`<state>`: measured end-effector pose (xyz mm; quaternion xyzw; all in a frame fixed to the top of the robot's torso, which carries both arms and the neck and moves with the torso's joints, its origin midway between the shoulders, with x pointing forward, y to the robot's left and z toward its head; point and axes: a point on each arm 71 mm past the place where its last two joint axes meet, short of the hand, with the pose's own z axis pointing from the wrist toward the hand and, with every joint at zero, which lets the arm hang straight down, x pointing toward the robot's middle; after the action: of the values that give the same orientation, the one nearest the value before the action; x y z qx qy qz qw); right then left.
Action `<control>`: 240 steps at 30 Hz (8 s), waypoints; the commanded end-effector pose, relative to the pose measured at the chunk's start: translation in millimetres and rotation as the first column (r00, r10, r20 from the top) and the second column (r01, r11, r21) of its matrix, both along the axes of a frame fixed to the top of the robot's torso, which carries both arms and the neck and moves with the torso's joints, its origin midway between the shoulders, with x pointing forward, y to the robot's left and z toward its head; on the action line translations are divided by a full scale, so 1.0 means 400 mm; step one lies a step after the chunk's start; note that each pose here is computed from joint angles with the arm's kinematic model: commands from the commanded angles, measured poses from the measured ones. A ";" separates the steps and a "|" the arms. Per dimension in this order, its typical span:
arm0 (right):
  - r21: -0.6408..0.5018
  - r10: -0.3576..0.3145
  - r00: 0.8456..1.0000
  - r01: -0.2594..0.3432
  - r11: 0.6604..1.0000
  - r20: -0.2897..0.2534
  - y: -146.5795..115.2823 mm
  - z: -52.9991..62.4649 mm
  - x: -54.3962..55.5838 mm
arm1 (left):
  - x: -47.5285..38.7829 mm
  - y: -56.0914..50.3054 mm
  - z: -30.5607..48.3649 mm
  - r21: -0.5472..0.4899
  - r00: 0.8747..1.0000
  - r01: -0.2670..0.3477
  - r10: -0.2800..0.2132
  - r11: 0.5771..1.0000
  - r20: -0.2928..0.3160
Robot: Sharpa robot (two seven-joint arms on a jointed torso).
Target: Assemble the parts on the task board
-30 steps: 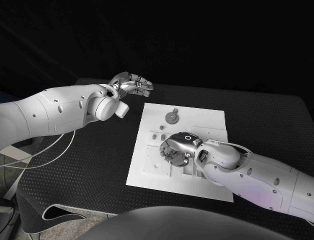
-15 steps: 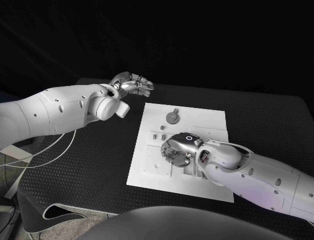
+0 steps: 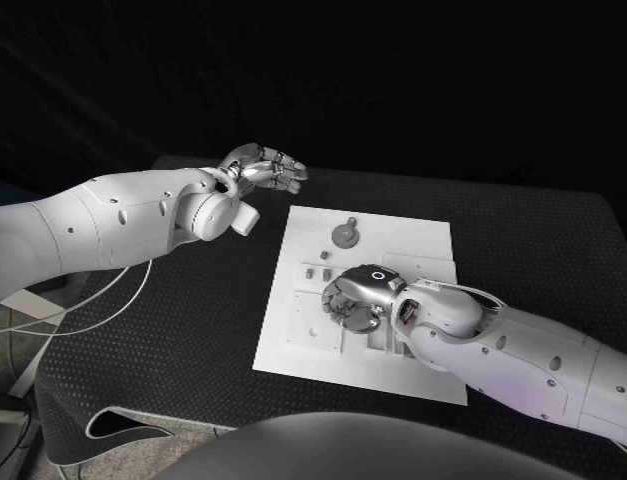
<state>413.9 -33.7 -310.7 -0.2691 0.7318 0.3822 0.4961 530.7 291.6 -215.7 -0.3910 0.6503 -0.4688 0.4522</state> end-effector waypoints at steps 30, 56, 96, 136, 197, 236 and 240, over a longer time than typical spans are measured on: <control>-0.049 -0.009 0.999 0.007 0.999 -0.033 -0.004 -0.018 0.004 | 0.000 -0.004 0.004 -0.005 1.000 0.013 -0.013 1.000 0.009; 0.007 -0.033 0.999 0.033 0.999 0.006 -0.017 -0.003 0.004 | 0.000 -0.003 0.003 -0.004 1.000 0.014 -0.014 1.000 0.007; -0.134 -0.110 0.981 0.132 0.982 0.162 -0.261 0.183 0.108 | 0.001 0.039 0.004 0.009 1.000 -0.019 0.018 1.000 0.012; -0.165 -0.109 0.982 0.135 0.977 0.154 -0.246 0.087 0.112 | 0.005 0.037 0.002 0.009 1.000 -0.017 0.017 1.000 0.012; 0.077 0.064 0.982 -0.078 0.994 0.177 0.008 0.161 -0.039 | 0.006 0.022 0.002 0.005 1.000 -0.003 0.003 1.000 0.013; -0.045 0.134 0.986 -0.130 0.991 0.102 0.072 0.042 -0.075 | 0.013 -0.001 0.000 0.000 1.000 0.014 -0.014 1.000 0.011; -0.050 0.131 0.986 -0.127 0.991 0.100 0.072 0.037 -0.072 | 0.013 -0.001 -0.001 0.000 1.000 0.014 -0.014 1.000 0.010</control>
<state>385.8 -5.4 -294.0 -0.3374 0.6936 0.3864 0.5058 535.7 293.6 -217.3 -0.3905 0.6510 -0.4658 0.4547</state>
